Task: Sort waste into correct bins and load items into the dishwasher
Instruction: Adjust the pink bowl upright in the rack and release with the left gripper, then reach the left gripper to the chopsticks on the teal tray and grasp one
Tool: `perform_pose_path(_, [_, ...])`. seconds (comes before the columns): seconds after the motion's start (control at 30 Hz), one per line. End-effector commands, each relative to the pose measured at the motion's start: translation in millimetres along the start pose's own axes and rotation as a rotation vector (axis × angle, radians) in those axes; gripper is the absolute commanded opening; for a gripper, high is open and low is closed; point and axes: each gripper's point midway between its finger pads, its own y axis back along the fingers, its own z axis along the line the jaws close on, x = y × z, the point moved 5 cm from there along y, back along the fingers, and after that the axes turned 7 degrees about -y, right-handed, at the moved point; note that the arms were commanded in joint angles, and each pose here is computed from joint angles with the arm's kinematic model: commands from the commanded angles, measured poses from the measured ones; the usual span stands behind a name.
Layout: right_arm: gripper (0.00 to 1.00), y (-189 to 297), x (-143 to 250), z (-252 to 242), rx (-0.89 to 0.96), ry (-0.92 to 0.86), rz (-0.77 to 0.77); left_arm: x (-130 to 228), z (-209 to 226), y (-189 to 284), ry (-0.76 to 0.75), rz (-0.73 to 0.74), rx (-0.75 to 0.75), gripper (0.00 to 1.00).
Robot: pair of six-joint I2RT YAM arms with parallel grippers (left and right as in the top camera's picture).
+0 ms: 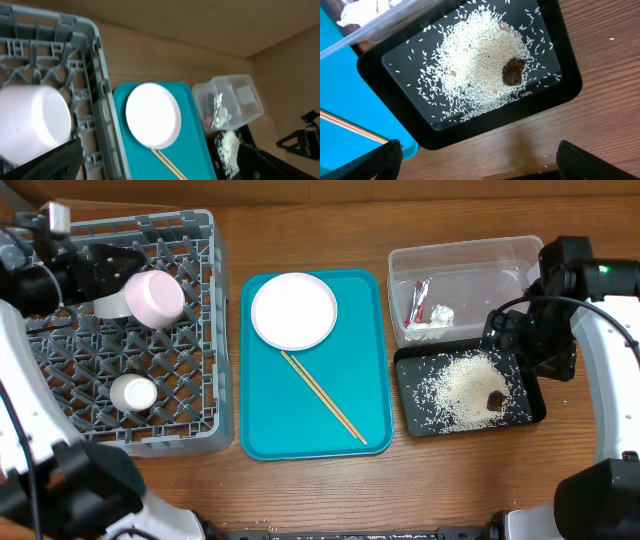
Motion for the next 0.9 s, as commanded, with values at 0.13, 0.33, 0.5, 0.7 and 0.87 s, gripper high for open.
perform_pose_path(0.13, [1.0,3,1,0,-0.008,-0.003,-0.007,32,-53,-34,0.09,0.264,-0.303,1.0])
perform_pose_path(0.33, [1.0,3,0,0,-0.008,-0.003,-0.008,69,-107,-83,0.228,0.429,-0.345,1.0])
perform_pose_path(0.5, [1.0,3,1,0,-0.008,-0.003,-0.007,110,-130,-127,0.344,0.513,-0.463,1.0])
perform_pose_path(0.7, [1.0,3,1,0,-0.008,-0.003,-0.007,176,-142,-177,0.346,0.586,-0.54,1.0])
perform_pose_path(0.87, [1.0,3,1,0,-0.008,-0.003,-0.007,235,-133,-196,0.364,0.615,-0.666,0.98])
